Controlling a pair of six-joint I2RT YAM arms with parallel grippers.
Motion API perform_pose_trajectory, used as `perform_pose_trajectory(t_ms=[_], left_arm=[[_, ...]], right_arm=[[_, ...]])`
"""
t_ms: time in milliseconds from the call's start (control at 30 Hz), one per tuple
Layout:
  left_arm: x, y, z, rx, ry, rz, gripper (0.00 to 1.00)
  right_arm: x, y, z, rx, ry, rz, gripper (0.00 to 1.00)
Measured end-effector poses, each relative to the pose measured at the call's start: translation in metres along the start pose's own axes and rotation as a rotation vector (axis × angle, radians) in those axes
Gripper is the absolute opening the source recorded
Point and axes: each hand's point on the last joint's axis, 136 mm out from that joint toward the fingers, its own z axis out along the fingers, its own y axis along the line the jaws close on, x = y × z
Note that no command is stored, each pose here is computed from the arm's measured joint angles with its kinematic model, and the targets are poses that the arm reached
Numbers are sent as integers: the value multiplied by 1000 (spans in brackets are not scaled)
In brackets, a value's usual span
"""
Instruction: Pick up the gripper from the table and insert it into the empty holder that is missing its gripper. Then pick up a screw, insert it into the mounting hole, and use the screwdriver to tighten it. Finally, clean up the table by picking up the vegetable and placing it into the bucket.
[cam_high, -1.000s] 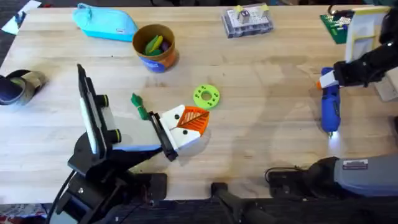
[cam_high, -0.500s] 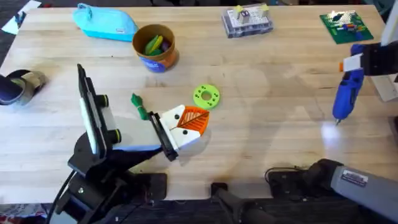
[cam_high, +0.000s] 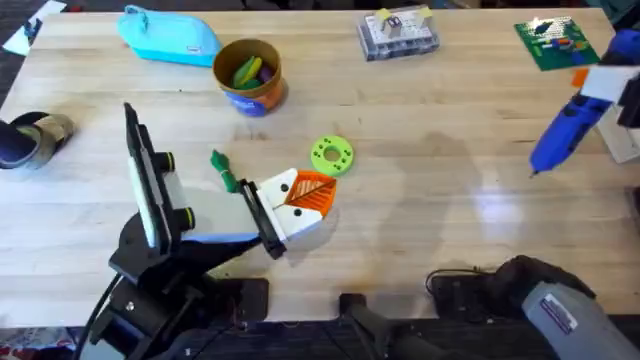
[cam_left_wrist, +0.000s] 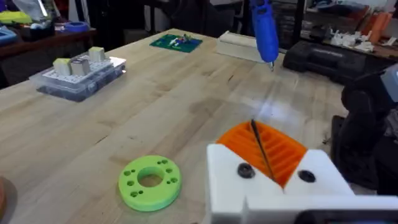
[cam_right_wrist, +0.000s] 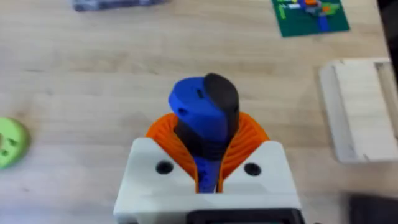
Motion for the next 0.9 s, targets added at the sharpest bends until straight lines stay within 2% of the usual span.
perform_pose_trajectory(t_ms=[167, 333, 600, 900], left_arm=[[0, 0, 0, 0, 0, 0, 15], [0, 0, 0, 0, 0, 0, 15], [0, 0, 0, 0, 0, 0, 15], [0, 0, 0, 0, 0, 0, 15]], right_arm=[[-11, 29, -5, -118, -202, 10, 119], [-37, 72, -15, -328, -385, 7, 112], [-67, 158, -46, -664, -529, -89, 102], [-82, 250, -92, -897, -640, -148, 91]])
